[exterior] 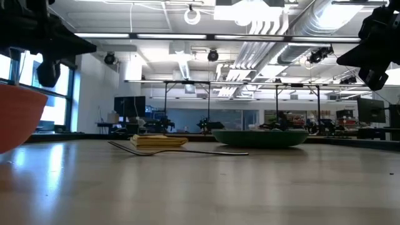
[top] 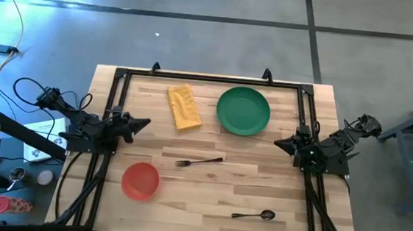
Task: Set table place
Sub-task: Adjust the black fork on the table
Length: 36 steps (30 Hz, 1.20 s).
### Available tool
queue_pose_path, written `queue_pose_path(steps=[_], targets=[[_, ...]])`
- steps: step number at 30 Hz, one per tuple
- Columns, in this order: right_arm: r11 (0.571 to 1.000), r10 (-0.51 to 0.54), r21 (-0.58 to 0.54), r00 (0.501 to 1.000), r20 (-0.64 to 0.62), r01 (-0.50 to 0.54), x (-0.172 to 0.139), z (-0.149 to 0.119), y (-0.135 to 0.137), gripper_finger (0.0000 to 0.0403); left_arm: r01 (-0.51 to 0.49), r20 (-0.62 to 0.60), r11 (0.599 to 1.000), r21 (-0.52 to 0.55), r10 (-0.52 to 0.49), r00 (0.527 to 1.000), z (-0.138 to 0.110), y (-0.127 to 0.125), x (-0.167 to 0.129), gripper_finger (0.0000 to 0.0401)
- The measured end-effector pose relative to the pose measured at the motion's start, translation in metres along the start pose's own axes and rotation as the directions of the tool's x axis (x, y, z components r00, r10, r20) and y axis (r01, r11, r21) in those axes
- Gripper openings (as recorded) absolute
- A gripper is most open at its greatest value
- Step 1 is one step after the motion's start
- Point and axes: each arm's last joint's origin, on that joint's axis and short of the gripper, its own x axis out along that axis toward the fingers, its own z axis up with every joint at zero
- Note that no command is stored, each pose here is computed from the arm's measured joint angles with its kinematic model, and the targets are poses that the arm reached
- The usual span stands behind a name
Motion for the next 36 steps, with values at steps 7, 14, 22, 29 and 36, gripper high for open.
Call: queue_pose_path(steps=[7,14,22,29,36], targets=[[0.996,-0.009,-0.087,1.0,-0.01,0.008,0.0,-0.001,-0.001,0.0,-0.053,0.062,0.998,-0.021,0.055,0.997,0.002,0.002,0.0,0.0001],[0.989,-0.115,0.111,0.98,0.162,0.098,-0.001,0.008,-0.001,0.0,0.03,0.003,0.998,-0.056,-0.03,1.0,0.001,-0.004,0.001,0.0],[0.876,-0.355,0.454,0.854,0.381,0.162,-0.004,0.016,-0.006,0.0,-0.044,0.05,0.997,0.065,0.04,0.998,-0.005,-0.041,0.024,0.0],[0.815,-0.305,0.578,0.876,0.374,0.037,-0.004,0.019,-0.002,0.0,-0.158,-0.125,0.947,0.28,0.199,0.972,-0.03,-0.113,0.098,0.0],[0.878,-0.013,0.421,0.867,0.499,-0.228,-0.018,0.057,0.025,0.0,-0.271,-0.49,0.823,0.499,0.526,0.695,-0.06,-0.121,0.213,0.0]])
